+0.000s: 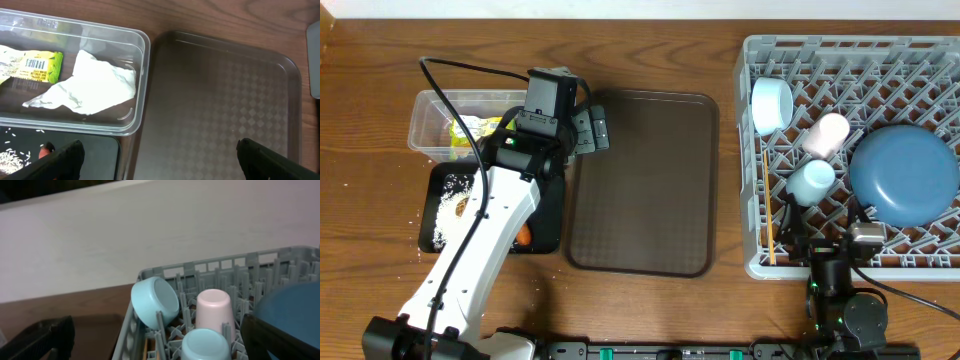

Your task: Sort waste into correct bins and load items into the dishwasher rack

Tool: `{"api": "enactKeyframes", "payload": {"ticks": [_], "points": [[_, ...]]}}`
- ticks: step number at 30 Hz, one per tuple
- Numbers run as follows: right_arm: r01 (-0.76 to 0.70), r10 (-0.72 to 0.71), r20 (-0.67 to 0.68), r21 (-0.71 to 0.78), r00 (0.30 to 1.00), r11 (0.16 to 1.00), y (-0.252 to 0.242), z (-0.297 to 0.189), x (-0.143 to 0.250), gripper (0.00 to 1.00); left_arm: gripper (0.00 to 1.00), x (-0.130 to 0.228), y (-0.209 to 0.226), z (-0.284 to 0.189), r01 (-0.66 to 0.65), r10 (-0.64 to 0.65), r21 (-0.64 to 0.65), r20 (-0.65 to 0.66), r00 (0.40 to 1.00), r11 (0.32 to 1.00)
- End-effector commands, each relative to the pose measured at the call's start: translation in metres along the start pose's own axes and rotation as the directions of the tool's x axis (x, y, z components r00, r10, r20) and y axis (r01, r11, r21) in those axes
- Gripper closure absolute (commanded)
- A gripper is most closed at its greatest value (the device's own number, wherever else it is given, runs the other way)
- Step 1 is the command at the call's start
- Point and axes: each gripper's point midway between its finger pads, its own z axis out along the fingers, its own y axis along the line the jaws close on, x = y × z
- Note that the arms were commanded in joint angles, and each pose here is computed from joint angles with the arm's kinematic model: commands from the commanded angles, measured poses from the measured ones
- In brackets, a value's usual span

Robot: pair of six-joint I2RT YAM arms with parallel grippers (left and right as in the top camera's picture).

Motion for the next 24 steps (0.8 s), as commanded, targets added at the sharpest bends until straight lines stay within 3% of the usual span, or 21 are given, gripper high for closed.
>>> {"api": "enactKeyframes", "payload": {"ticks": [1,13,24], "points": [[0.097,-0.098,-0.012,-0.046,0.995,0.994,0.004,0.0,0.003,0.01,0.02,-0.002,-0.001,-0.001,-0.014,0.014,0.001,0.003,1.0,1.0],[0.137,-0.129,-0.159,0.037,0.979,0.99,-0.029,-0.003,0.035,0.01,0.02,-0.002,-0.001,-0.001,-0.014,0.014,0.001,0.003,1.0,1.0],[0.132,-0.127,-0.155,0.026,0.98,0.991,-0.028,-0.002,0.035,0.01,0.02,-0.002,-0.001,-0.001,-0.014,0.014,0.001,0.003,1.0,1.0]]}}
